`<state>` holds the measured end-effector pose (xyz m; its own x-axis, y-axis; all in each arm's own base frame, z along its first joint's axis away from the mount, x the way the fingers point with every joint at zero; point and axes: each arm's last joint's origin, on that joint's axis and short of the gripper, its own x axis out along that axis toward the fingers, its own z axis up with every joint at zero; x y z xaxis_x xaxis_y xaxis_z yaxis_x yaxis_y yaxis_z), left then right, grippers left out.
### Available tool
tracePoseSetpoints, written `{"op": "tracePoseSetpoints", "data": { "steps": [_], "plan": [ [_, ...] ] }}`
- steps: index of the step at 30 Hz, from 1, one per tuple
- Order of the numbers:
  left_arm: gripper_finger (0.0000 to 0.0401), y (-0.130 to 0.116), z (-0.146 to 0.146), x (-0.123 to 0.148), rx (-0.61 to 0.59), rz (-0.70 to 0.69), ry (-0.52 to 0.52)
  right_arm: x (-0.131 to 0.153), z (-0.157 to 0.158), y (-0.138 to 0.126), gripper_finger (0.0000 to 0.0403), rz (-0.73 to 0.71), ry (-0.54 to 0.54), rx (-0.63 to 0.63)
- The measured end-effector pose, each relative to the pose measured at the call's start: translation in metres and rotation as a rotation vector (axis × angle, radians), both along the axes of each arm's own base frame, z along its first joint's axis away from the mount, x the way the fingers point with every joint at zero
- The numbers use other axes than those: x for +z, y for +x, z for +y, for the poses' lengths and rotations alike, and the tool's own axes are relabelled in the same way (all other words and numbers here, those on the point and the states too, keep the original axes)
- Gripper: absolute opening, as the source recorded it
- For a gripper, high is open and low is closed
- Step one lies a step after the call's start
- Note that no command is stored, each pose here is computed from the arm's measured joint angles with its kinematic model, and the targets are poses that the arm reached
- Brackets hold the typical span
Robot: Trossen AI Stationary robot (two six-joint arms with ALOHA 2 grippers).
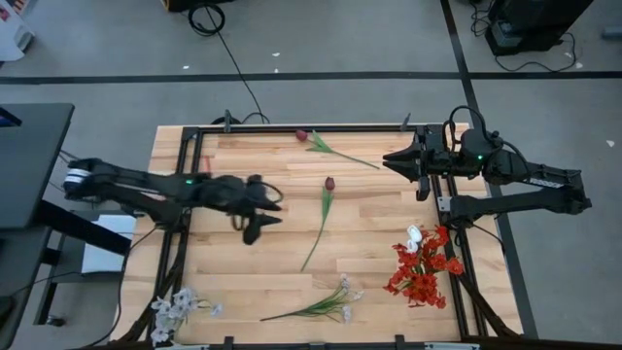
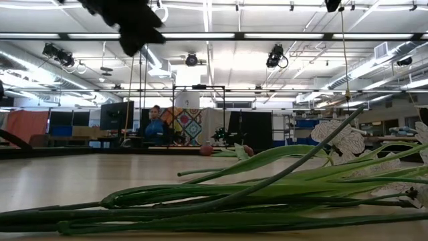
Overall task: Sort flowers into vase by color
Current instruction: Put the white flowers into the transparent vase
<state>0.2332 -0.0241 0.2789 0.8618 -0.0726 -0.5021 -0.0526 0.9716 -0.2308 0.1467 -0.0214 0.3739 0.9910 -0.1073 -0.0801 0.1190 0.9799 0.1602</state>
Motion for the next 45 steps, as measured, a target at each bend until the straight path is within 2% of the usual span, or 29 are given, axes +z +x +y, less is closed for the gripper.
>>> {"op": "tracePoseSetpoints", "data": {
  "steps": [3,6,13,19,27,34,38,45],
  "plan": [
    [0.0169,0.021,-0.007,-0.019,-0.082,0.033,0.057,0.0,0.0,0.0,0.0083,0.0,0.0,0.0],
    [0.0169,0.04,-0.018,-0.041,-0.156,0.074,0.064,0.0,0.0,0.0,0.0083,0.0,0.0,0.0],
    [0.0169,0.067,-0.029,-0.07,-0.119,0.071,-0.032,0.0,0.0,0.0,0.0083,0.0,0.0,0.0],
    [0.0169,0.069,-0.043,-0.08,-0.105,0.108,-0.116,0.0,0.0,0.0,0.0083,0.0,0.0,0.0],
    [0.0169,0.065,-0.07,-0.075,-0.176,0.06,-0.141,0.0,0.0,0.0,0.0083,0.0,0.0,0.0],
    [0.0161,0.067,-0.098,-0.087,-0.245,0.029,-0.136,0.0,0.0,0.0,0.0083,-0.003,0.026,-0.002],
    [0.0156,0.068,-0.121,-0.102,-0.241,0.004,-0.098,0.0,0.0,0.0,0.0083,-0.011,0.105,-0.008],
    [0.0155,0.077,-0.165,-0.13,-0.248,0.012,-0.045,0.0,0.0,0.0,0.0083,-0.013,0.12,-0.009]
  ]
}}
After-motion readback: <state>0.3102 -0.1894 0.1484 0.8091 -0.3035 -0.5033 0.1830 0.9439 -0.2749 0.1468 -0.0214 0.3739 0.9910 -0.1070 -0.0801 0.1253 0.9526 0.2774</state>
